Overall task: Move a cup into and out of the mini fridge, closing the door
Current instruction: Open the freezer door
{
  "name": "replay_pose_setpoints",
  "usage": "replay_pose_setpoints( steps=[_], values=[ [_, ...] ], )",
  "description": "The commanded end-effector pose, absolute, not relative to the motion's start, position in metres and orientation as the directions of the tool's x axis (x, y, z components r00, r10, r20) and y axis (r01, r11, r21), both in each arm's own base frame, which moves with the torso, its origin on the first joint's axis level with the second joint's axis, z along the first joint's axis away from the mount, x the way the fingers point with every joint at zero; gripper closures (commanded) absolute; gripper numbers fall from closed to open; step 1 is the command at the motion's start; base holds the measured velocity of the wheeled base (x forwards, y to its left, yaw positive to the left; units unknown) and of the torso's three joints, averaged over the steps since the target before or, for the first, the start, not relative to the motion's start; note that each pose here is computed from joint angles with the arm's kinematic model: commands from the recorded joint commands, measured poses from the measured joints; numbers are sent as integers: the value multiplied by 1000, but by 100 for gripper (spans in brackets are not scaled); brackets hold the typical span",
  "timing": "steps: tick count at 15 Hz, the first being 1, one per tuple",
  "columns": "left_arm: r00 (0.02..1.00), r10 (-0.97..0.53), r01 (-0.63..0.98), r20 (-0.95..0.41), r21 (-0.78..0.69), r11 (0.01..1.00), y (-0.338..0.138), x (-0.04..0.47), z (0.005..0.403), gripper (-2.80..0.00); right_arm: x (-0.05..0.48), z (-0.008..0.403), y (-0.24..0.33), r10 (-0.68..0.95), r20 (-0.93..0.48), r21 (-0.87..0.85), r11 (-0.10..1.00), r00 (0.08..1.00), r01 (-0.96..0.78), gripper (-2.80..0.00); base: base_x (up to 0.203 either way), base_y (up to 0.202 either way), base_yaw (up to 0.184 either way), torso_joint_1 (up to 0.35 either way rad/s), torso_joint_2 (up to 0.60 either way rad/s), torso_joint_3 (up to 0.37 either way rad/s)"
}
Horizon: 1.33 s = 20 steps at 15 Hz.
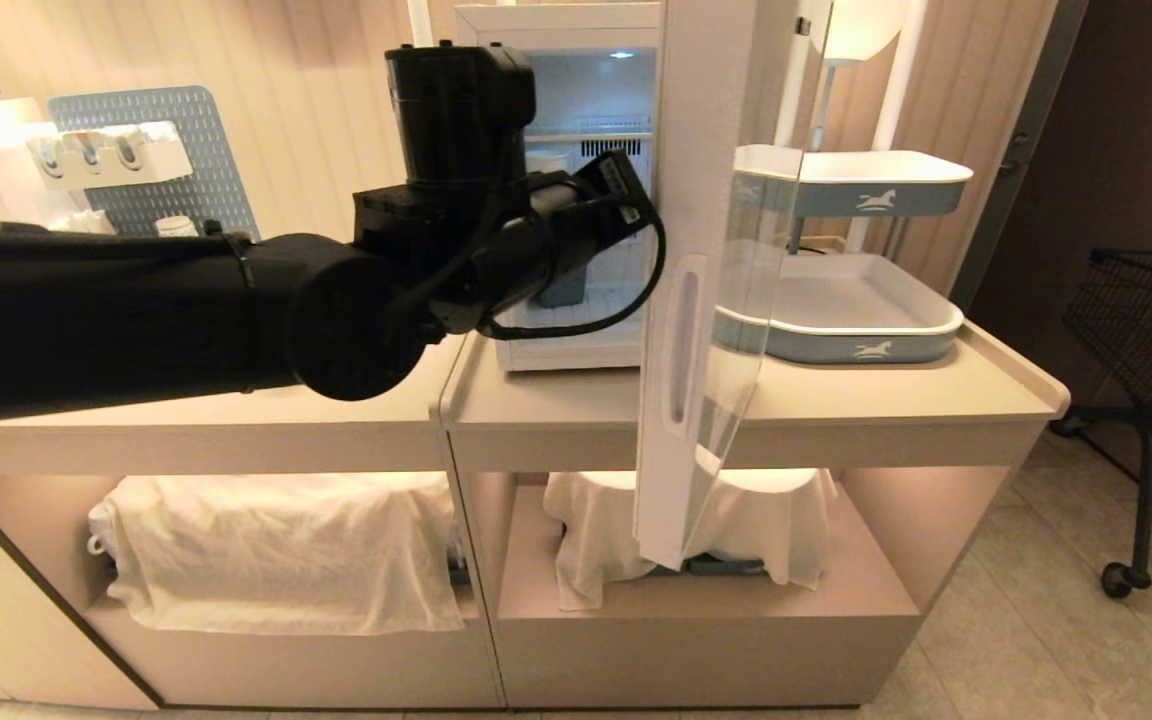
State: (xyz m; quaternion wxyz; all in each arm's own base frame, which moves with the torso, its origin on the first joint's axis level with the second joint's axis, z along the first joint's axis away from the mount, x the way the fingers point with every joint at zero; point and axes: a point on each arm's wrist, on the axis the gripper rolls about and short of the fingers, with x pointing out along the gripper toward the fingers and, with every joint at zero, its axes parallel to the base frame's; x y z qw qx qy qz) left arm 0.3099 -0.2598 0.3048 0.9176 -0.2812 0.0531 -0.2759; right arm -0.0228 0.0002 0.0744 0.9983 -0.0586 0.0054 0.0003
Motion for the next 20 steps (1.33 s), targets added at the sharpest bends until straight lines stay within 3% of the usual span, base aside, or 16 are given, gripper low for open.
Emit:
replay_pose_setpoints(
  steps=[1,11,15,18,20],
  values=[
    [822,-566,499,59,-554,667,-273,300,305,0,-21,69,0,0,-29,-118,993,1000,-3,0,0,0,0,0,0,0],
    [689,-724,615,36,-558,557,-371,232,297,0,-21,69,0,0,-29,-118,993,1000,-4,0,0,0,0,0,0,0],
    [577,-815,657,54,-624,423,-408,188,296,0,-21,69,0,2,-29,-118,993,1000,-5,0,0,0,0,0,0,0],
    [589,-807,646,32,-618,447,-410,192,288,0,-21,69,0,0,-29,-118,993,1000,-3,0,0,0,0,0,0,0],
    [654,-756,622,8,-573,533,-396,213,286,0,-21,69,0,2,-29,-118,993,1000,-5,0,0,0,0,0,0,0]
  ],
)
